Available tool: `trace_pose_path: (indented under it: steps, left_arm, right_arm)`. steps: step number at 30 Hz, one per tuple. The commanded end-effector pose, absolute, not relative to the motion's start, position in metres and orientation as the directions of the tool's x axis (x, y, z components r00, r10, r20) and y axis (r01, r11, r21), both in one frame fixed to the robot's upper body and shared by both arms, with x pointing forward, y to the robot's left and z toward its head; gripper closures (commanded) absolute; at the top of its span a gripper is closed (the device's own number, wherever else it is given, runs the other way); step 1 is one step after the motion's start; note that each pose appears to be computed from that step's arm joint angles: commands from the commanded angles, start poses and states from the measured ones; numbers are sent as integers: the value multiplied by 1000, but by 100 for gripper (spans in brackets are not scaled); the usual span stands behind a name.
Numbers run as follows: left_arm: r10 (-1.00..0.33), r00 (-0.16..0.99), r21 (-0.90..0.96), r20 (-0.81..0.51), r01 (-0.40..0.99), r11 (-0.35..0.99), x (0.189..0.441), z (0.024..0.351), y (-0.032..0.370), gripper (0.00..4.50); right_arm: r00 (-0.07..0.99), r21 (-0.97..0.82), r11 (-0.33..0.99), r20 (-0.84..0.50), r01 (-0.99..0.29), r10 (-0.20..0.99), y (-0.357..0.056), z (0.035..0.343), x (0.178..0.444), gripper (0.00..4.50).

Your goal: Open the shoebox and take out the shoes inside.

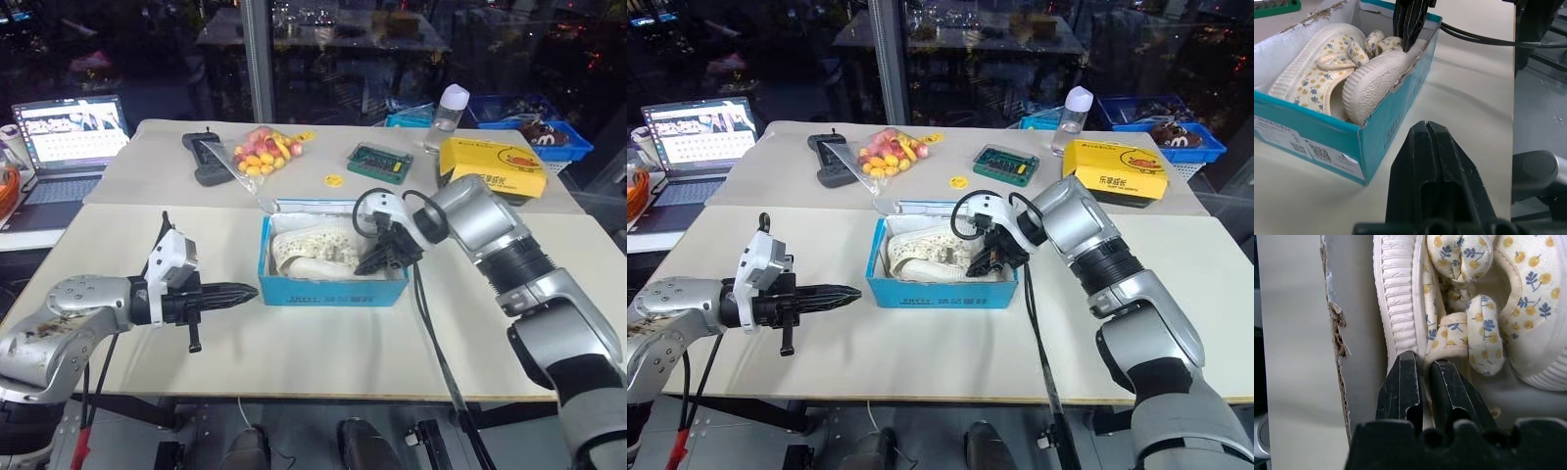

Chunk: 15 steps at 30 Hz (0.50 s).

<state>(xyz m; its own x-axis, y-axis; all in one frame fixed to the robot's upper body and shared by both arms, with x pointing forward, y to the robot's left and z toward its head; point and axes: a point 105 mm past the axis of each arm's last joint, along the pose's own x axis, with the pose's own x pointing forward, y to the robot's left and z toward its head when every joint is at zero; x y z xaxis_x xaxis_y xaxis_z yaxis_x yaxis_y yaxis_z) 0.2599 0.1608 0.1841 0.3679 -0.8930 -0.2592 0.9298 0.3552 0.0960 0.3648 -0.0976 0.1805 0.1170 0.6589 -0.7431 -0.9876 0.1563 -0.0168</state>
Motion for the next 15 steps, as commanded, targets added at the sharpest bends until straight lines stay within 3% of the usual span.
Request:
trace_pose_path:
  steps: [1, 15]
  left_arm:
    - [-891, 376, 128, -253, 926, 355, 261, 189, 159, 450]
    - [-889, 382, 134, -254, 924, 359, 263, 190, 159, 450]
  right_arm:
    - [173, -57, 192, -726, -980, 666, -97, 183, 372, 450]
    - [159, -52, 172, -701, -984, 695, -95, 190, 368, 450]
